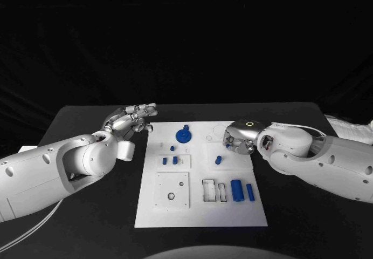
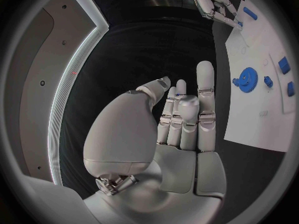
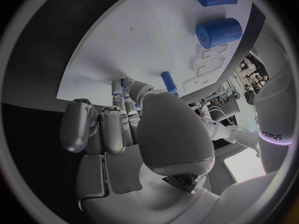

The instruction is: Assemble the parts on the task board

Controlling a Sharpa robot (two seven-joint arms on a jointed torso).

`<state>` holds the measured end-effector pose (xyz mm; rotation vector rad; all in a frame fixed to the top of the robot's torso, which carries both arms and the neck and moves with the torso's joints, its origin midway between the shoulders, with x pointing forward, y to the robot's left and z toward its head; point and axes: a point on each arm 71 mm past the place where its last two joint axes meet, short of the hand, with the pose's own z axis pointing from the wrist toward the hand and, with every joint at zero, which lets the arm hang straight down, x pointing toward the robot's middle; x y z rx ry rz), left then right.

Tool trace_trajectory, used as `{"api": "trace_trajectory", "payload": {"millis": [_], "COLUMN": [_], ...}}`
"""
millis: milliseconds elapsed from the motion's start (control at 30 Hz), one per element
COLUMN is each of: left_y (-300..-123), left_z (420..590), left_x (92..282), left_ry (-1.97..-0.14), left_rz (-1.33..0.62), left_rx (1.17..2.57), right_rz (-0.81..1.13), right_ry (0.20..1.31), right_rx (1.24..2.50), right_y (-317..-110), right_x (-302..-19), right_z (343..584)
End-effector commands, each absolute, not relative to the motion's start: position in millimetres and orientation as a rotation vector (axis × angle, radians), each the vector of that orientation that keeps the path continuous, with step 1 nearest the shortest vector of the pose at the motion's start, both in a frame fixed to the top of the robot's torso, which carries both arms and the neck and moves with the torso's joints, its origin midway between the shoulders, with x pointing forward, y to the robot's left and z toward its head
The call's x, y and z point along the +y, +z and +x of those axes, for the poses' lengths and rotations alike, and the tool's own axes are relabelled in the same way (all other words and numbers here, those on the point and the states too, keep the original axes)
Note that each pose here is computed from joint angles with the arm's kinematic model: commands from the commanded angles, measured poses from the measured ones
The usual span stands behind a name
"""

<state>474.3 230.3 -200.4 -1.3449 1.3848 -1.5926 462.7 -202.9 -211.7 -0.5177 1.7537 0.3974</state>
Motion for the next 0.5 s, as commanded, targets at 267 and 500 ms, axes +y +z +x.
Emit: {"api": "trace_trajectory", "payload": {"millis": [267, 500], "left_y": [-200.1, -200.6], "left_z": [474.2, 474.8], "left_x": [228.5, 229.4], "left_ry": [-1.609, -1.605], "left_rz": [-1.343, -1.346], "left_rx": [1.396, 1.397], "right_rz": [-0.495, -0.478], "right_ry": [0.409, 0.422], "right_rx": [1.705, 1.700], "right_y": [-204.4, -197.6], "right_x": [-200.8, -202.2], "right_z": [458.2, 454.0]}}
